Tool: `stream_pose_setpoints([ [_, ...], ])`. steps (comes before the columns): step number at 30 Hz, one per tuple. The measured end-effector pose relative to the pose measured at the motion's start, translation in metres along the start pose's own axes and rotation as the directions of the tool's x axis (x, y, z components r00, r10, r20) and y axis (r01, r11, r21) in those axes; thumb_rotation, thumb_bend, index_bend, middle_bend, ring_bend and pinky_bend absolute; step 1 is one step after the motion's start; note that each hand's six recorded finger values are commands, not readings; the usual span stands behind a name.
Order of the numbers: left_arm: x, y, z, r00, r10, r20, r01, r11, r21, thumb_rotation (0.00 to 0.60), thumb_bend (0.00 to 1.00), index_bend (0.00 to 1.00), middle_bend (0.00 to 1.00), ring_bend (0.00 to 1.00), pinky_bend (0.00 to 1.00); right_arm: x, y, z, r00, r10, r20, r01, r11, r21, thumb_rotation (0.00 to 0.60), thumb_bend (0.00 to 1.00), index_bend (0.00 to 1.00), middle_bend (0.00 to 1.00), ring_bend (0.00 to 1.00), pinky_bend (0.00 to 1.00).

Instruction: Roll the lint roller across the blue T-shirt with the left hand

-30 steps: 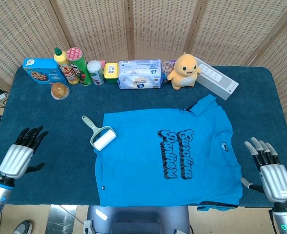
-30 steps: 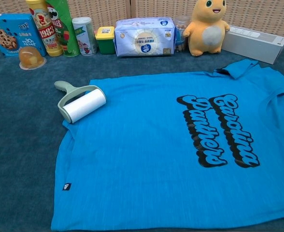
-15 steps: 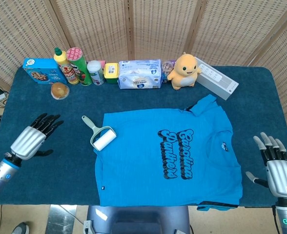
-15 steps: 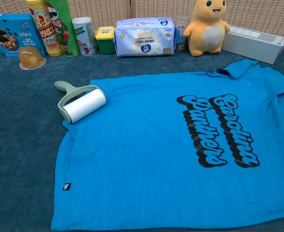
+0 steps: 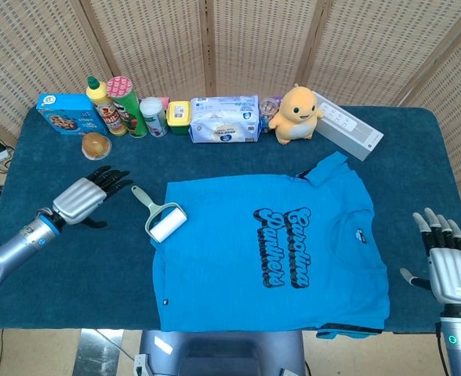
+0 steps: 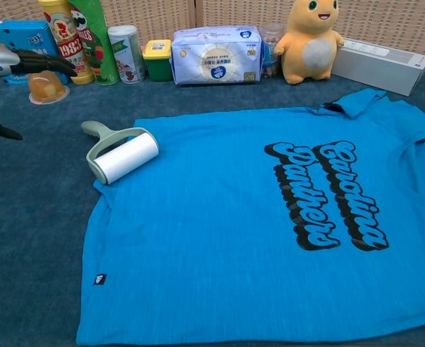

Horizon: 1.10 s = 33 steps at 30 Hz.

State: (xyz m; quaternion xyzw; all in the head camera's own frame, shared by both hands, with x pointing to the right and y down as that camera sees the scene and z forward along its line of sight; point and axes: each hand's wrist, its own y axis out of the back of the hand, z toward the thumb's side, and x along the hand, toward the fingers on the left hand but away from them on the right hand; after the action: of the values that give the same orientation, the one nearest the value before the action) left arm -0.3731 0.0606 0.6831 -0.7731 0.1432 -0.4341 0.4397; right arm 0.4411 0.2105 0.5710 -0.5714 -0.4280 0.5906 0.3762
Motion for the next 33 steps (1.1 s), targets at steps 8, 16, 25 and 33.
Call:
stream_pose_setpoints([
  [8,0.033,-0.015,0.004,0.997,-0.074,0.003,0.074,0.997,-0.006,0.6,0.05,0.0,0.0,0.0,0.0,-0.008,-0.008,-0.01,0.999,0.029,0.038,-0.029,1.0,-0.002,0.6,0.0,0.02,0.0,0.0,0.0],
  [16,0.052,-0.025,0.008,0.994,-0.111,0.004,0.111,0.994,-0.007,0.6,0.08,0.0,0.0,0.0,0.0,-0.013,-0.011,-0.016,0.997,0.042,0.062,-0.042,0.999,-0.009,0.6,0.0,0.02,0.0,0.0,0.0],
  [25,0.07,-0.036,0.015,0.989,-0.15,0.002,0.15,0.989,-0.007,0.6,0.13,0.0,0.0,0.0,0.03,-0.015,-0.011,-0.021,0.996,0.045,0.078,-0.044,0.999,-0.014,0.6,0.0,0.02,0.0,0.0,0.0],
  [33,0.083,-0.041,0.027,0.987,-0.162,0.025,0.162,0.987,0.003,0.6,0.13,0.02,0.09,0.05,0.1,-0.015,-0.01,-0.024,0.995,0.039,0.089,-0.038,0.999,-0.016,0.6,0.0,0.02,0.0,0.0,0.0],
])
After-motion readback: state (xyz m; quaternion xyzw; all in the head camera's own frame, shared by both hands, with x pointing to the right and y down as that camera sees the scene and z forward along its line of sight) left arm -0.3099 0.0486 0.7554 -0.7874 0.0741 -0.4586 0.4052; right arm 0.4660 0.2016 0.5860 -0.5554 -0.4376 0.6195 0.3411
